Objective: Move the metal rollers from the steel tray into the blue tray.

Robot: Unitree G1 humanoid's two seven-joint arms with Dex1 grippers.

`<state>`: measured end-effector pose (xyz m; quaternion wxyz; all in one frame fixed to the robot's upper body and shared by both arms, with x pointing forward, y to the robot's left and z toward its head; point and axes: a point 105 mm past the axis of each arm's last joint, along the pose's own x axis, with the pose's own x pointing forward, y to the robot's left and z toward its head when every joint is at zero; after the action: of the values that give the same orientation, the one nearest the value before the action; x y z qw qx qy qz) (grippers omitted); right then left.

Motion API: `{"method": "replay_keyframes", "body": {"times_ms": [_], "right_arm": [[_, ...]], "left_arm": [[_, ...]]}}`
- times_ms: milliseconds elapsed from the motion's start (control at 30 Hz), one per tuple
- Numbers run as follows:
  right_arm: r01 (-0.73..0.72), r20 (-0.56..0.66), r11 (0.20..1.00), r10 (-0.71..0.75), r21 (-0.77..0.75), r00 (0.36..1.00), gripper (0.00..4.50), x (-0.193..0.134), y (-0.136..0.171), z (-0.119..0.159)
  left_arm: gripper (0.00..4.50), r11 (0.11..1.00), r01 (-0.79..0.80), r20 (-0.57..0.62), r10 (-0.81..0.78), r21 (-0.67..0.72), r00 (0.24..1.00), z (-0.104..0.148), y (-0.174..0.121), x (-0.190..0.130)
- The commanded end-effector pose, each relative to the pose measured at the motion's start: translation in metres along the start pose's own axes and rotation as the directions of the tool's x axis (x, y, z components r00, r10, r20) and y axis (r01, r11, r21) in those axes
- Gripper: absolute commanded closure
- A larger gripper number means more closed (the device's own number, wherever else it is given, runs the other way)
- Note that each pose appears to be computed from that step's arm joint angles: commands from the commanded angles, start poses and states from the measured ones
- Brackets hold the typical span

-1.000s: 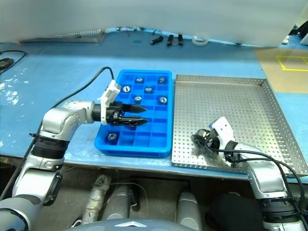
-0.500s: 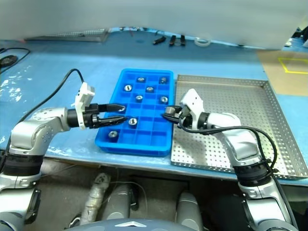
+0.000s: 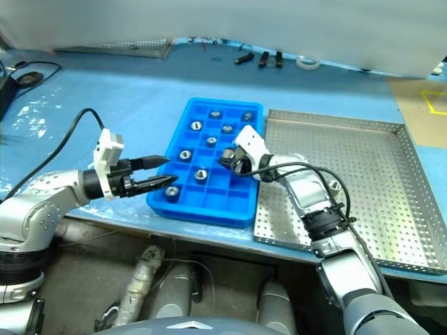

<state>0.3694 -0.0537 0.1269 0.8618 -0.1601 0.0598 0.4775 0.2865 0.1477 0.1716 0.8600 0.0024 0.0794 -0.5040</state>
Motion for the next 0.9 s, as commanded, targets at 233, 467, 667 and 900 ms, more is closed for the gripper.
{"method": "replay_keyframes", "body": {"times_ms": [233, 467, 667, 900], "right_arm": [[0.078, -0.008, 0.996, -0.079, -0.035, 0.997, 2.52, 0.014, -0.009, -0.002], [0.154, 0.055, 0.988, -0.152, -0.016, 0.987, 0.69, 0.008, -0.019, 0.014], [0.241, 0.145, 0.970, -0.241, 0.019, 0.960, 0.69, -0.031, -0.036, 0.045], [0.457, 0.085, 0.888, -0.460, 0.048, 0.884, 0.69, -0.119, -0.070, 0.034]], "left_arm": [[0.83, 1.000, 0.020, 0.023, -0.020, 0.019, 1.000, 0.006, -0.005, 0.005], [0.83, 0.998, 0.057, 0.024, -0.058, 0.018, 0.998, 0.009, -0.003, 0.011], [0.83, 0.991, 0.132, 0.026, -0.133, 0.026, 0.991, 0.012, 0.001, 0.032], [0.83, 0.970, 0.242, 0.036, -0.243, 0.037, 0.969, 0.017, 0.002, 0.069]]}}
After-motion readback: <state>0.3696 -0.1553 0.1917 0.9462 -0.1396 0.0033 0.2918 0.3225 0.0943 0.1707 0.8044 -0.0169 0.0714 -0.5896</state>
